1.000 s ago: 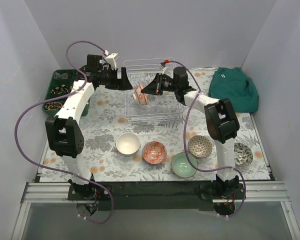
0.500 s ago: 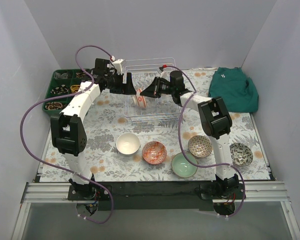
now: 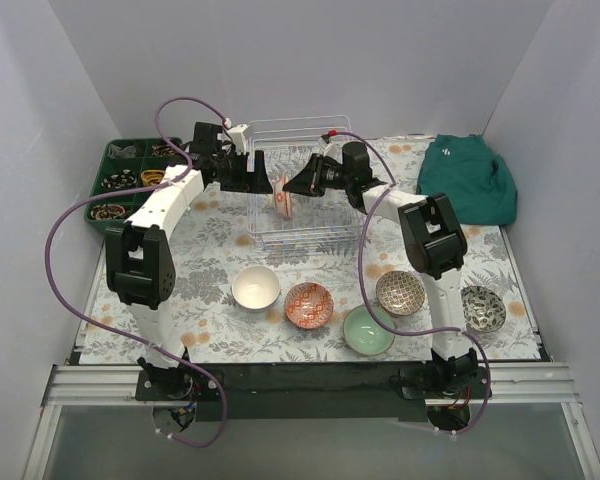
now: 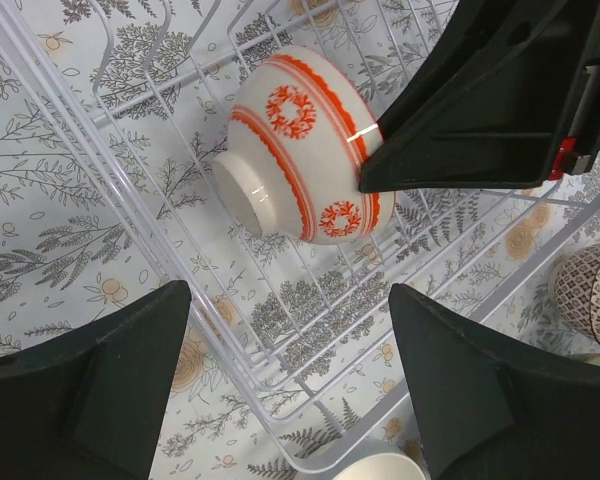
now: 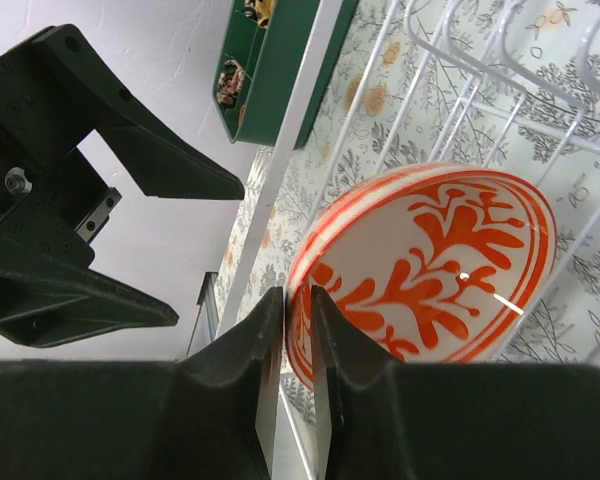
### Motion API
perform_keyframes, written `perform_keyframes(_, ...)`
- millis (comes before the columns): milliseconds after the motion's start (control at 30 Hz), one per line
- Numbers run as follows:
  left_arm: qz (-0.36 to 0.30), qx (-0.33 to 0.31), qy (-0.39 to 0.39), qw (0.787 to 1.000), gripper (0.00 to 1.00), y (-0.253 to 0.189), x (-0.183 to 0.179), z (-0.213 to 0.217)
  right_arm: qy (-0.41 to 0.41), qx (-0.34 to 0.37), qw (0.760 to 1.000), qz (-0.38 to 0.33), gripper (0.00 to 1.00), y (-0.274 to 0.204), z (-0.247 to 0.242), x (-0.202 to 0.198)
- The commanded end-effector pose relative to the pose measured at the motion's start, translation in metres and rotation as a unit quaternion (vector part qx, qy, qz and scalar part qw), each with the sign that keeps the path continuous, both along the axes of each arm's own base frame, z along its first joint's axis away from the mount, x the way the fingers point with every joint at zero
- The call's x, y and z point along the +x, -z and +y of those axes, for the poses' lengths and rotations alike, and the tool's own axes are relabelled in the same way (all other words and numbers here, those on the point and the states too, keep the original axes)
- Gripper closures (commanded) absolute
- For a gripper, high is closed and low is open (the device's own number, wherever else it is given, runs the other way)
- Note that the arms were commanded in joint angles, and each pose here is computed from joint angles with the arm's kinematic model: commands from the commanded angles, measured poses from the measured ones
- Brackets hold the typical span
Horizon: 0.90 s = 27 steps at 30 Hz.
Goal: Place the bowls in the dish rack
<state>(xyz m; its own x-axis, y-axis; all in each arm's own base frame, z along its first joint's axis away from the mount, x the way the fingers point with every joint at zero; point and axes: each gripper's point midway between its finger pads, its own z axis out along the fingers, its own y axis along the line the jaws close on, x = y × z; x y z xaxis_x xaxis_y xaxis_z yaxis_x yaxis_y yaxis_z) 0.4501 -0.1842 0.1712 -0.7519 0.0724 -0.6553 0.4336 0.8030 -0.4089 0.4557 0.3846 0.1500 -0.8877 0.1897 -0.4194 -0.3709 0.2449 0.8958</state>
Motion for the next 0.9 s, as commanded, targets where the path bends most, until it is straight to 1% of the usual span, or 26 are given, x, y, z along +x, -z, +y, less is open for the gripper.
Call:
perform_keyframes(0, -0.020, 0.000, -0.007, 1.000, 0.19, -0.008, 0.003, 0.001, 0.026, -0.011, 0.999, -0.045, 0.74, -0.031, -0.019, 0.003)
perform_keyframes(367, -0.036, -0.008, -0.013, 0.999, 0.18, -0.012, 0.016, -0.001, 0.050, -0.055, 0.993, -0.094, 0.70, -0.048, -0.050, 0.009)
perform_keyframes(400, -0.038, -0.008, -0.015, 0.999, 0.18, -0.013, 0.017, -0.001, 0.052, -0.065, 0.990, -0.114, 0.70, -0.052, -0.055, 0.010)
perform_keyframes(467, -0.043, -0.004, -0.021, 0.999, 0.18, -0.013, 0.020, 0.001, 0.055, -0.090, 0.987, -0.120, 0.70, -0.051, -0.063, 0.009)
perform_keyframes(633, -0.059, 0.012, -0.036, 0.998, 0.17, -0.016, 0.026, 0.007, 0.044, -0.130, 0.970, -0.201, 0.69, -0.067, -0.075, 0.005)
perform_keyframes(733, -0.069, 0.018, -0.046, 0.996, 0.17, -0.020, 0.028, 0.011, 0.037, -0.142, 0.965, -0.217, 0.70, -0.070, -0.077, 0.002)
perform_keyframes(833, -0.073, 0.019, -0.045, 0.996, 0.17, -0.022, 0.028, 0.012, 0.022, -0.164, 0.955, -0.246, 0.71, -0.067, -0.081, 0.001)
perform_keyframes(867, -0.074, 0.019, -0.046, 0.996, 0.17, -0.022, 0.028, 0.012, 0.021, -0.178, 0.948, -0.261, 0.71, -0.064, -0.083, 0.004)
